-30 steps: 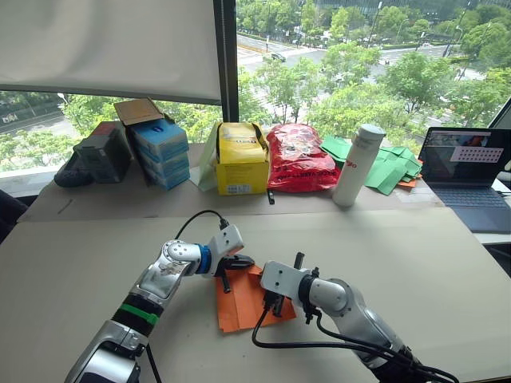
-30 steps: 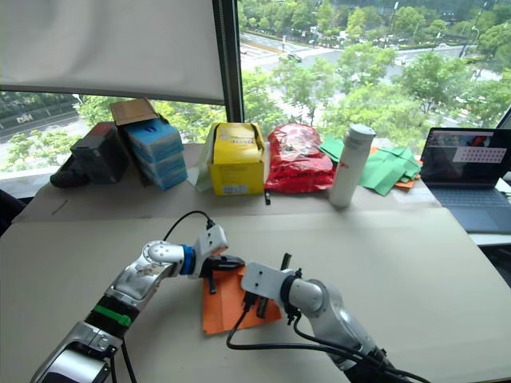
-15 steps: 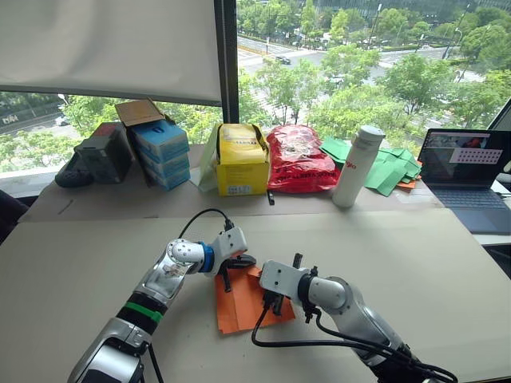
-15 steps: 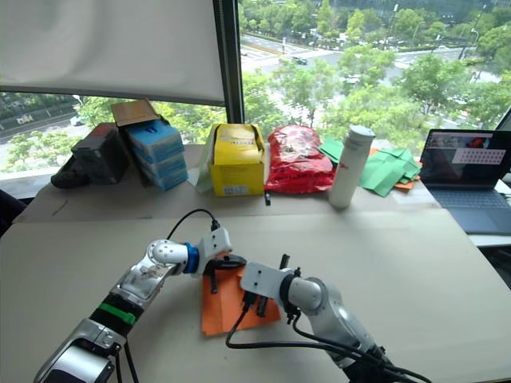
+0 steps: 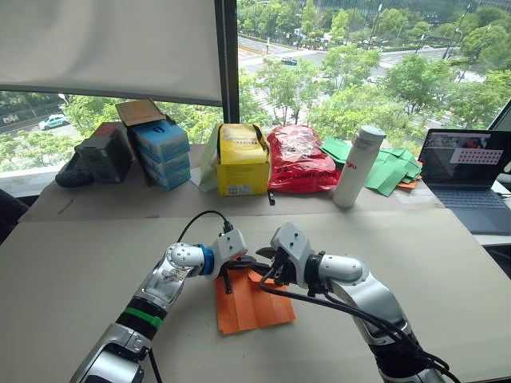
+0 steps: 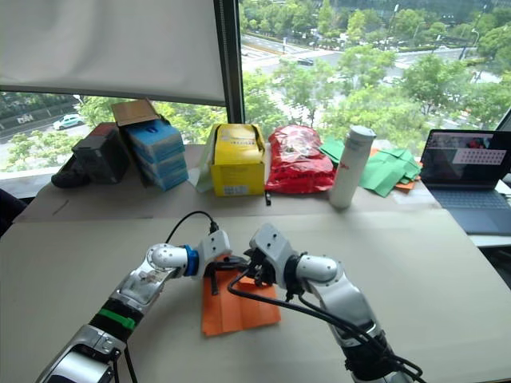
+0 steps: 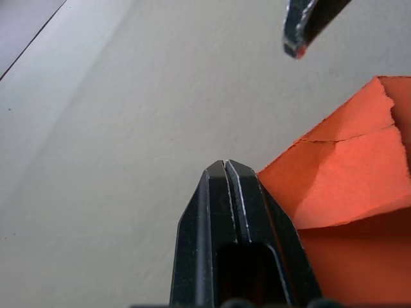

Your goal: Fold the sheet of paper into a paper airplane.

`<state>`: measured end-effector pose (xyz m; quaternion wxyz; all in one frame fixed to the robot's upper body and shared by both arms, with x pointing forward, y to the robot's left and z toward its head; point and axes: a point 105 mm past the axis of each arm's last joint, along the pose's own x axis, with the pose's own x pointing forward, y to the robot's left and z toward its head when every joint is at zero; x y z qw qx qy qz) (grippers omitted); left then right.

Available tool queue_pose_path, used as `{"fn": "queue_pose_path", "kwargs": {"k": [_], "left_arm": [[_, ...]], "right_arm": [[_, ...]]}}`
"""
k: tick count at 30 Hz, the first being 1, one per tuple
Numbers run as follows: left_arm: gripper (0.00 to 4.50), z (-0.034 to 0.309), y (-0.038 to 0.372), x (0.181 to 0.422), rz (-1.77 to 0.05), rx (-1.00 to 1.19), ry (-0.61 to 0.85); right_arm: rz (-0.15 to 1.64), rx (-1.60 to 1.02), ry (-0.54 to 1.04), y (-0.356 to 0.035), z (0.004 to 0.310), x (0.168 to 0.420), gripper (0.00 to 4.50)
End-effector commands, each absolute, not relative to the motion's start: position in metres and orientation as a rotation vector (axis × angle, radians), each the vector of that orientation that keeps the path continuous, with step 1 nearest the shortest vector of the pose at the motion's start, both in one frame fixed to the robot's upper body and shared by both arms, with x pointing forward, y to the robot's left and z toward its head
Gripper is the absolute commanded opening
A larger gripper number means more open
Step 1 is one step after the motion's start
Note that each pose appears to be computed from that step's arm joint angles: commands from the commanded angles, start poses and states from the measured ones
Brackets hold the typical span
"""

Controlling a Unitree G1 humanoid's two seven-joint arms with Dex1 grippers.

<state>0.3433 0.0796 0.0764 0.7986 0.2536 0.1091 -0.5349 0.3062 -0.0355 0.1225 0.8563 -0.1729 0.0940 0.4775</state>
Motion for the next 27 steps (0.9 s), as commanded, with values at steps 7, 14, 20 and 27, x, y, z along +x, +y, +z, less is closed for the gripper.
{"fn": "queue_pose_path", "kwargs": {"k": [7, 14, 20, 27], "left_arm": [[0.0, 0.052, 0.091, 0.333, -1.142, 0.548, 0.325], [0.0, 0.053, 0.088, 0.332, -1.148, 0.565, 0.307], [0.0, 0.052, 0.089, 0.331, -1.149, 0.575, 0.305], [0.0, 0.051, 0.09, 0.331, -1.15, 0.586, 0.31]], "right_arm": [[0.95, -0.442, 0.252, -0.027, 0.098, 0.32, 0.02], [0.926, -0.456, 0.357, -0.031, 0.08, 0.326, 0.02], [0.961, -0.474, 0.468, -0.034, 0.063, 0.316, 0.02], [0.954, -0.498, 0.502, -0.043, 0.056, 0.308, 0.02]]}}
